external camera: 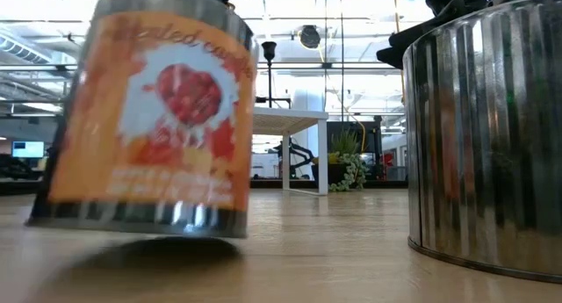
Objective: Pick & Place candle stick holders
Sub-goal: Put the orange scented candle on the shelf
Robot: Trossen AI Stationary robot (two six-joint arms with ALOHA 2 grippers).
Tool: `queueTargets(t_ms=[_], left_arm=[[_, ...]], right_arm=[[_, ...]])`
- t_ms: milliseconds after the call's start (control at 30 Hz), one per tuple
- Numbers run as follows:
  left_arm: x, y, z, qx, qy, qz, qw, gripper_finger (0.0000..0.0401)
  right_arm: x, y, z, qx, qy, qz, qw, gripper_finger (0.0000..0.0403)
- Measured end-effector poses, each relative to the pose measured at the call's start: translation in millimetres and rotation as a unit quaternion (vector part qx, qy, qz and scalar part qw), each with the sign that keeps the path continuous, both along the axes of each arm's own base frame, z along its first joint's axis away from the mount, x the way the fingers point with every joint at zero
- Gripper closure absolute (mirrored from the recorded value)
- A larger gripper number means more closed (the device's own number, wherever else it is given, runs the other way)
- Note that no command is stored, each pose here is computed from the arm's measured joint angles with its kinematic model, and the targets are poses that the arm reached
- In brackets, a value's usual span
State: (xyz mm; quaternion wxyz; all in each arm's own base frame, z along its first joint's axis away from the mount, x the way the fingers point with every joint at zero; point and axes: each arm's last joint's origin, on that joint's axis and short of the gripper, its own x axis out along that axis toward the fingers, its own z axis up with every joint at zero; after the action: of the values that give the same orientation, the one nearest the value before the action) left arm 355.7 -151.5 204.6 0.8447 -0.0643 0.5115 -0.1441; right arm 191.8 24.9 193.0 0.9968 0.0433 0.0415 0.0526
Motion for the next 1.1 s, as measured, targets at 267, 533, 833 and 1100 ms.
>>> queueTargets(t_ms=[267, 533, 833, 1100], left_arm=[[0.8, 6.4, 3.5, 0.029, -0.019, -0.02, 0.999, 0.0396], [-12.8, 43.4, 49.7, 0.093, -0.07, 0.016, 0.993, 0.0396], [-25.6, 109.2, 92.3, 0.199, -0.126, 0.09, 0.968, 0.0396], [-36.4, 156.3, 112.8, 0.241, -0.145, 0.154, 0.947, 0.0397]], right_arm=[[0.0, 0.0, 0.3, 0.0, -0.002, 0.0, 1.0, 0.0242], [0.0, 0.0, 0.3, 0.0, -0.002, 0.0, 1.0, 0.0244], [0.0, 0.0, 0.5, 0.0, -0.002, 0.0, 1.0, 0.0241], [0.0, 0.0, 0.4, 0.0, -0.002, 0.0, 1.0, 0.0242]])
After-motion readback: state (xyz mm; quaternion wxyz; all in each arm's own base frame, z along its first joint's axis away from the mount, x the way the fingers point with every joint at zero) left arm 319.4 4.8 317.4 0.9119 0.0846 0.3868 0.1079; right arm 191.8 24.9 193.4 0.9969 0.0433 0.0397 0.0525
